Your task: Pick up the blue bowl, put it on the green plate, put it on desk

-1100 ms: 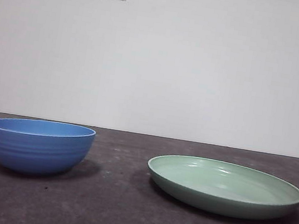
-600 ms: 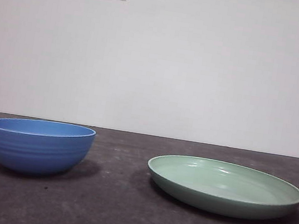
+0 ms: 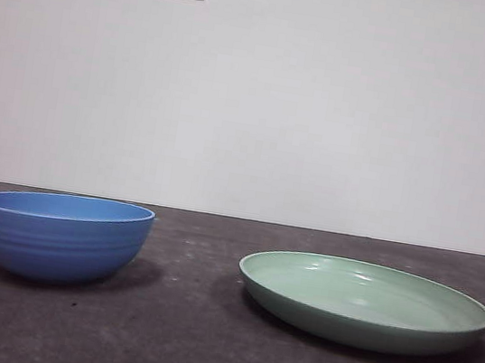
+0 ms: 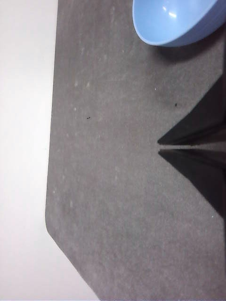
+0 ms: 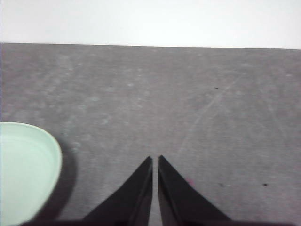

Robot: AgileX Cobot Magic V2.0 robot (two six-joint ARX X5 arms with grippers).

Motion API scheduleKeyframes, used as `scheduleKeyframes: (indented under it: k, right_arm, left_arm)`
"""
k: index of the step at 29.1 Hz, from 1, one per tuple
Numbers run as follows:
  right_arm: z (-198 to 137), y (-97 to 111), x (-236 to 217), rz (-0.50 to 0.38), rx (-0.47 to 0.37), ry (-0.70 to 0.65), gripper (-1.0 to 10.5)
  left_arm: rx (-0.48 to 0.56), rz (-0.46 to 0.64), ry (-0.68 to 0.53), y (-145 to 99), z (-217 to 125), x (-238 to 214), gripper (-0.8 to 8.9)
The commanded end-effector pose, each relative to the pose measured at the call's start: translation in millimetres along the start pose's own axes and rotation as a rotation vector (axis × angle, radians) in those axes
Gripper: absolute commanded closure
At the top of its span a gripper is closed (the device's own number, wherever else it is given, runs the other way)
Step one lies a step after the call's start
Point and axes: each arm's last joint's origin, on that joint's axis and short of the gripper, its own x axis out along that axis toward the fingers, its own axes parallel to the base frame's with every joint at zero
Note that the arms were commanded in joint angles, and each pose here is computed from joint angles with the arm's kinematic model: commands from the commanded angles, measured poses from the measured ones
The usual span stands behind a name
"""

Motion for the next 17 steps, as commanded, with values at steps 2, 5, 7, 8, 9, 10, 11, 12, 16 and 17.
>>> scheduleKeyframes:
  k: [2, 5, 7, 8, 9, 10, 11, 12, 16, 17]
  right_arm:
    - [3, 1, 0, 0.037, 0.088, -0.042, 9.3]
    - [9, 2, -1, 0.061, 0.157, -0.077, 9.3]
    - [15, 4, -3, 0.084, 0.185, -0.087, 9.3]
    - [19, 4, -5, 0.088, 0.2, -0.091, 9.3]
    - [23, 5, -7, 0.093, 0.209, -0.094, 9.3]
    - [28, 5, -9, 0.097, 0.217, -0.101, 9.3]
    - [33, 6, -11, 0.102, 0.221, -0.11, 9.3]
    - [39, 6, -13, 0.107, 0.233, -0.118, 9.3]
    - [68, 8, -24, 0.116, 0.282, -0.117, 9.3]
    - [75, 8, -27, 0.115, 0.283, -0.101, 9.3]
  left_arm:
    - [-0.051, 0.003, 0.002, 0, 0, 0, 8.07]
    - [-0.091, -0.006, -0.033, -1, 12, -4, 8.06]
    - [-0.097, -0.015, -0.06, -2, 22, -8, 8.06]
    - [-0.097, -0.019, -0.072, -2, 27, -9, 8.05]
    - [-0.098, -0.022, -0.084, -3, 33, -11, 8.05]
    - [-0.104, -0.025, -0.097, -3, 40, -13, 8.05]
    - [-0.113, -0.029, -0.11, -4, 48, -16, 8.05]
    - [-0.118, -0.031, -0.118, -4, 54, -18, 8.05]
    - [-0.121, -0.036, -0.135, -6, 90, -25, 8.05]
    - [-0.121, -0.036, -0.13, -7, 100, -26, 8.05]
